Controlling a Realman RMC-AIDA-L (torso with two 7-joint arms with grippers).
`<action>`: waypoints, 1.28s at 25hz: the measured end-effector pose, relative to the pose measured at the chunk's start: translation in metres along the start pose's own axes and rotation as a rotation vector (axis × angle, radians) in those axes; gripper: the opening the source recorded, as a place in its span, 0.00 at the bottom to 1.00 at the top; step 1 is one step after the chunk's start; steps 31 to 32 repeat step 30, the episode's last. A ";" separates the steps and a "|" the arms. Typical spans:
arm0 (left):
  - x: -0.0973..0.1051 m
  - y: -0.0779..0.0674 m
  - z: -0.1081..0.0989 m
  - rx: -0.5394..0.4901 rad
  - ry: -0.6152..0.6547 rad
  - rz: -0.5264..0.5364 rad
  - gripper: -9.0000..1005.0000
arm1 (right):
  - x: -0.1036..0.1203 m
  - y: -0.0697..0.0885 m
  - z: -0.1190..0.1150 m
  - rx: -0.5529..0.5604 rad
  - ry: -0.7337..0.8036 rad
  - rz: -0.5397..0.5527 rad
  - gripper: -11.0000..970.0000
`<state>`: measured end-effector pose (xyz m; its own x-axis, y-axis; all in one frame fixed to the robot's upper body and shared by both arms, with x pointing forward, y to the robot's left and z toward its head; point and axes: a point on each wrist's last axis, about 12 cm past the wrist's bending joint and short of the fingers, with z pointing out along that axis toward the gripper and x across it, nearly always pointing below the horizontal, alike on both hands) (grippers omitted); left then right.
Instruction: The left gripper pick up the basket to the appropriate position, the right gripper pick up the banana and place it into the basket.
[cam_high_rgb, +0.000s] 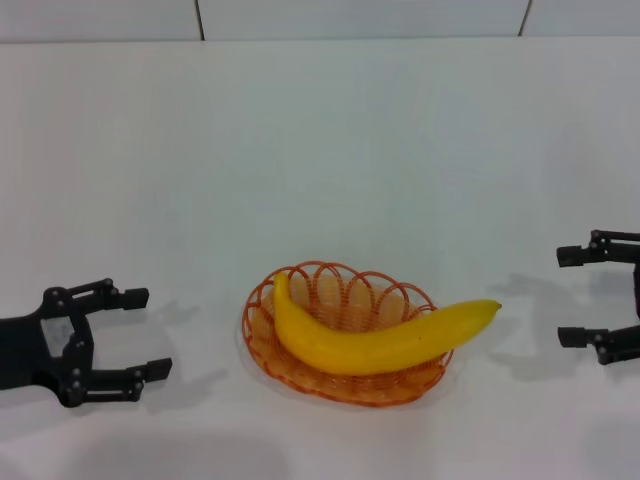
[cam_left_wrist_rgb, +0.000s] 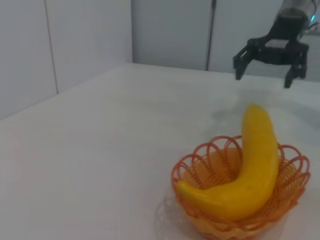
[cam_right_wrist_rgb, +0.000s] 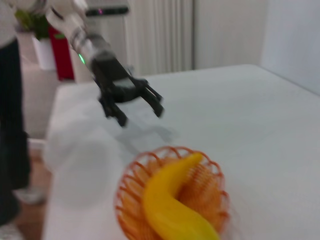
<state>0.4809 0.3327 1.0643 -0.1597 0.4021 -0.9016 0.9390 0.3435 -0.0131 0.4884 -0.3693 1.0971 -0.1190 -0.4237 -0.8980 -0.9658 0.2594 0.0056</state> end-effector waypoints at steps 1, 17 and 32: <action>0.001 -0.001 0.001 0.006 -0.001 0.008 0.87 | 0.006 0.002 -0.001 0.024 0.001 -0.004 0.87; 0.013 -0.005 0.015 -0.042 -0.049 0.086 0.87 | 0.026 0.001 0.008 0.110 0.045 0.002 0.92; 0.014 -0.005 0.014 -0.045 -0.054 0.078 0.87 | 0.026 0.003 0.009 0.103 0.043 0.004 0.92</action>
